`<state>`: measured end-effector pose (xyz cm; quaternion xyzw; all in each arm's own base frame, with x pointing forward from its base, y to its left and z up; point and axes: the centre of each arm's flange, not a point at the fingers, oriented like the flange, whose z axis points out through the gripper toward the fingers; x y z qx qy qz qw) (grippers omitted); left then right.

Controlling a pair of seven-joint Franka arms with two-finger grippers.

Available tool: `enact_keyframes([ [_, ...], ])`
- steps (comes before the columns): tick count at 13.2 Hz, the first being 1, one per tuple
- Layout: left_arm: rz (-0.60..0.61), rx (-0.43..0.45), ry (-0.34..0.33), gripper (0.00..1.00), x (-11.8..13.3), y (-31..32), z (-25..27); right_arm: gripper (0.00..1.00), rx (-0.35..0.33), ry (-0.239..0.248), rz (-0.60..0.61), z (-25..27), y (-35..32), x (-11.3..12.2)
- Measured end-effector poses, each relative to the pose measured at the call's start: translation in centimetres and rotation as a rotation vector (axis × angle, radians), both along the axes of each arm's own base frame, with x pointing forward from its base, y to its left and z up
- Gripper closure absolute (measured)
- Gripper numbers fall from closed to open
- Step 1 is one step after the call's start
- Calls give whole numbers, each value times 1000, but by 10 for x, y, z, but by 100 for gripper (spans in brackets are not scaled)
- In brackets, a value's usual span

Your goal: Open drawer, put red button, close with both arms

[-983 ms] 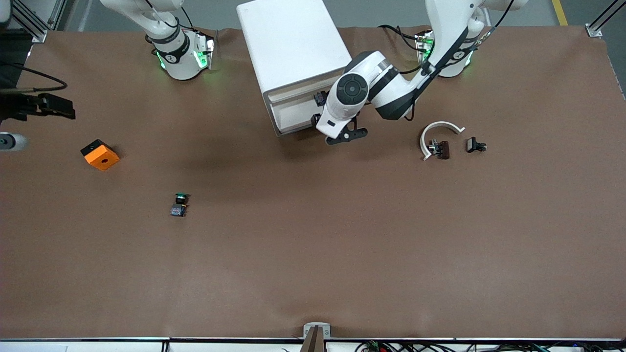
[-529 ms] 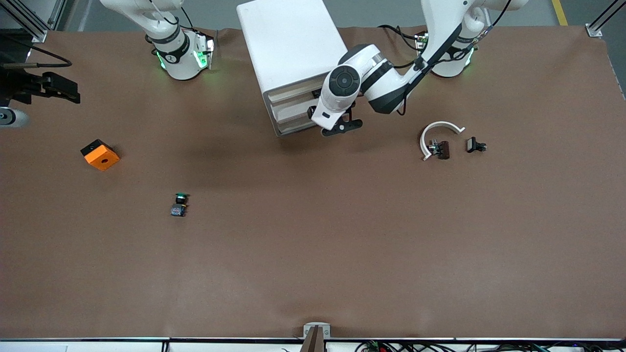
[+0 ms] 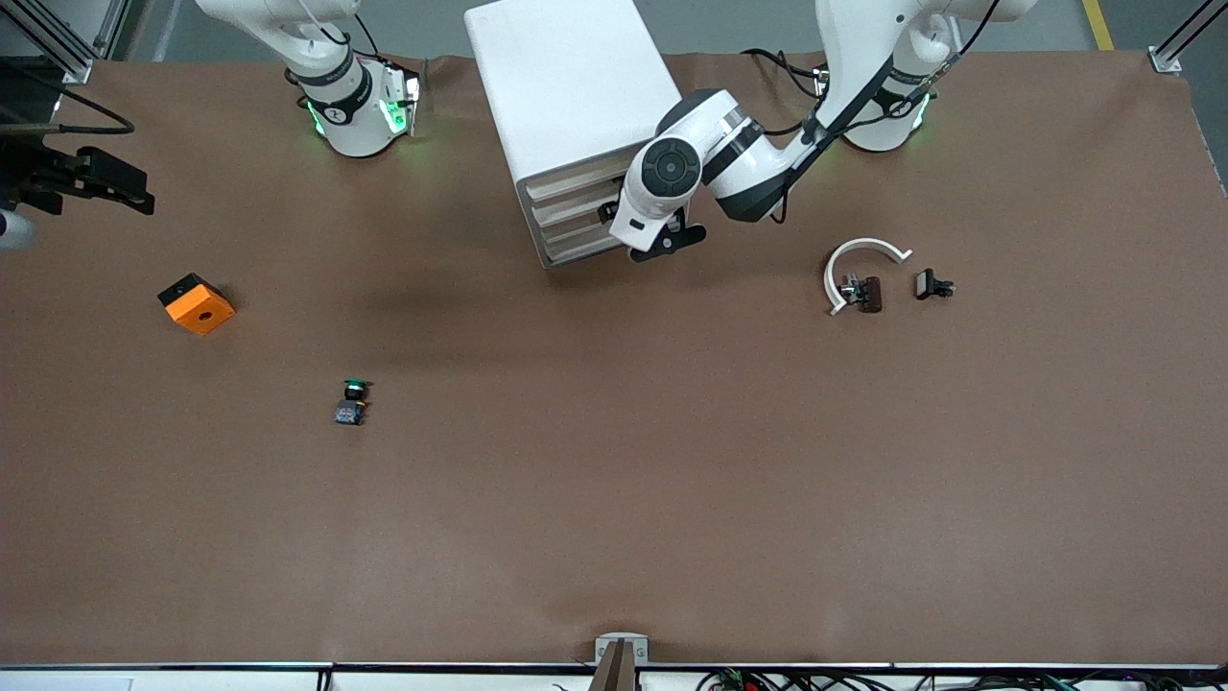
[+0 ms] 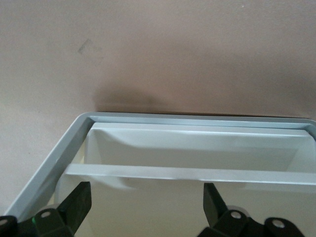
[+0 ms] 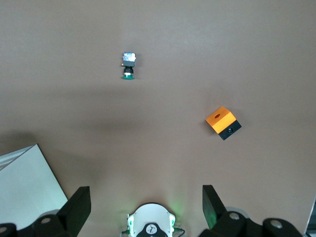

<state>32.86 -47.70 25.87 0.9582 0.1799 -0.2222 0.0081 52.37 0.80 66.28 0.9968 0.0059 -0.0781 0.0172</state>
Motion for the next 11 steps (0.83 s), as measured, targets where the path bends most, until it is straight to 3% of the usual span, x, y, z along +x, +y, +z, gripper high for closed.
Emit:
enact_keyframes([
  [5, 80, -6, -20, 0, 14, -8, 15, 0, 25, -37, -38, 4, -6, -16],
  [11, 286, -66, -186, 0, 146, 34, 72, 0, 25, -50, -65, 4, -10, -15],
])
